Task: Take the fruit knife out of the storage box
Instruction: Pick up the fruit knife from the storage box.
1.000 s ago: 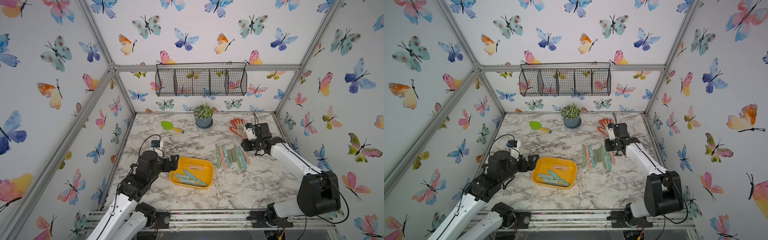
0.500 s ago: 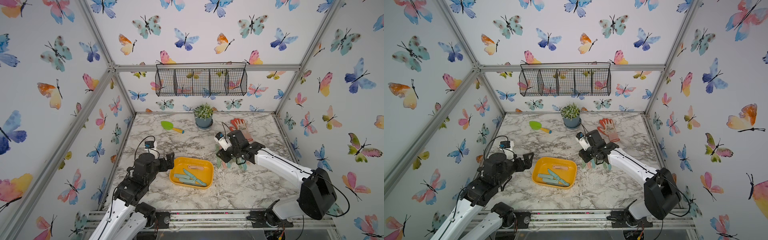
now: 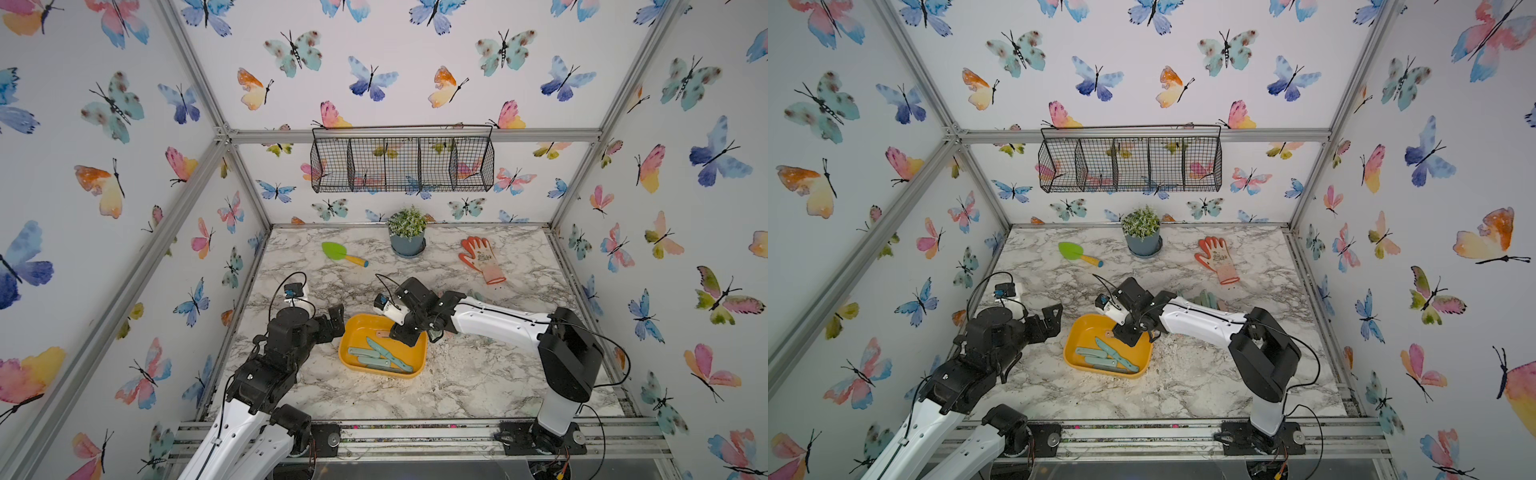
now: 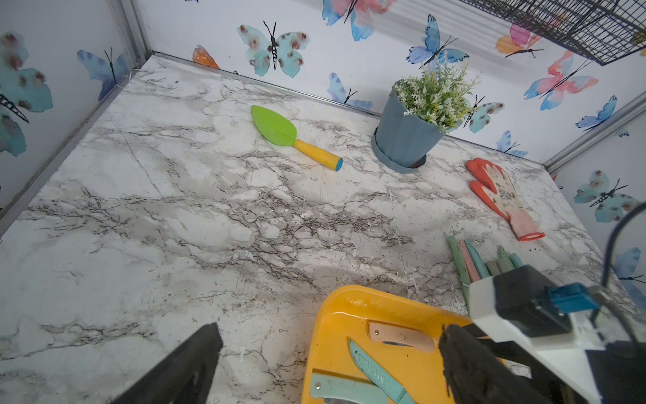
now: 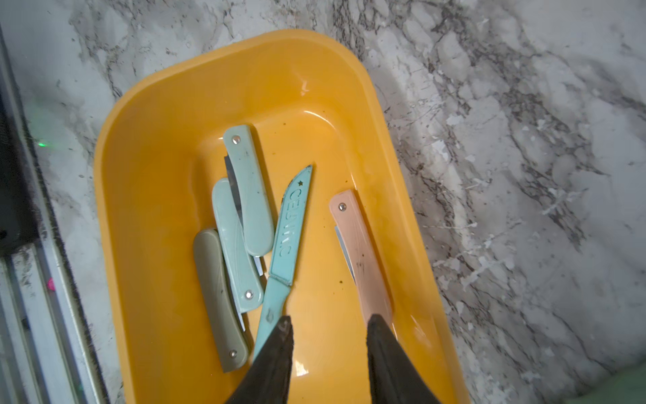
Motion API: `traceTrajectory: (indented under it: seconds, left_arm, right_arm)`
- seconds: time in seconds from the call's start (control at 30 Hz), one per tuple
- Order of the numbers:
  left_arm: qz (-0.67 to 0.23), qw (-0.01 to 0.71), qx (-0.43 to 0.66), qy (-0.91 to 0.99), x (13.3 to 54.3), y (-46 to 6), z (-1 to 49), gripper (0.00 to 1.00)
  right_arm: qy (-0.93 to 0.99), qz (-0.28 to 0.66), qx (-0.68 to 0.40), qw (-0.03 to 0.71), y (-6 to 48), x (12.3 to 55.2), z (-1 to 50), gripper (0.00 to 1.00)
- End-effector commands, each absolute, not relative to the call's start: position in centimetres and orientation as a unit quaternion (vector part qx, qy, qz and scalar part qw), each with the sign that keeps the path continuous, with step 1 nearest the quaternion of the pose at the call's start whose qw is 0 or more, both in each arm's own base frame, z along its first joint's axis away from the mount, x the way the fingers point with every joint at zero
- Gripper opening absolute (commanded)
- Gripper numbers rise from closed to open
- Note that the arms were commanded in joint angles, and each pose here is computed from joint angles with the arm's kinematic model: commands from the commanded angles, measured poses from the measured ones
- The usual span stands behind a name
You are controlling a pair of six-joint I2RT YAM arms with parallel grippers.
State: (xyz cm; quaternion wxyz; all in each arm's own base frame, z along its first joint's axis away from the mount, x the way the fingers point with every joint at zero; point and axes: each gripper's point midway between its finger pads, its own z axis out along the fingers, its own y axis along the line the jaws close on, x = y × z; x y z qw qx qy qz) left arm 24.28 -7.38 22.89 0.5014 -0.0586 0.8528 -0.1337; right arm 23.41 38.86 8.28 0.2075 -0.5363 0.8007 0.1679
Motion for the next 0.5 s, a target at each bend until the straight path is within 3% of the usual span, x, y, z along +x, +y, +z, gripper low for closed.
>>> traceTrajectory:
  seconds: [0.0, 0.47]
  left_arm:
    - [-0.125, 0.514, -0.074, 0.845, 24.1, -6.6, 23.7, 0.98]
    - [-0.125, 0.514, -0.074, 0.845, 24.1, -6.6, 23.7, 0.98]
  right_arm:
    - [0.805, 0.137, -0.547, 0.185, 38.9, 23.4, 6.5, 0.39]
    - [0.827, 0.066, -0.536, 0.157, 38.7, 25.2, 2.6, 0.41]
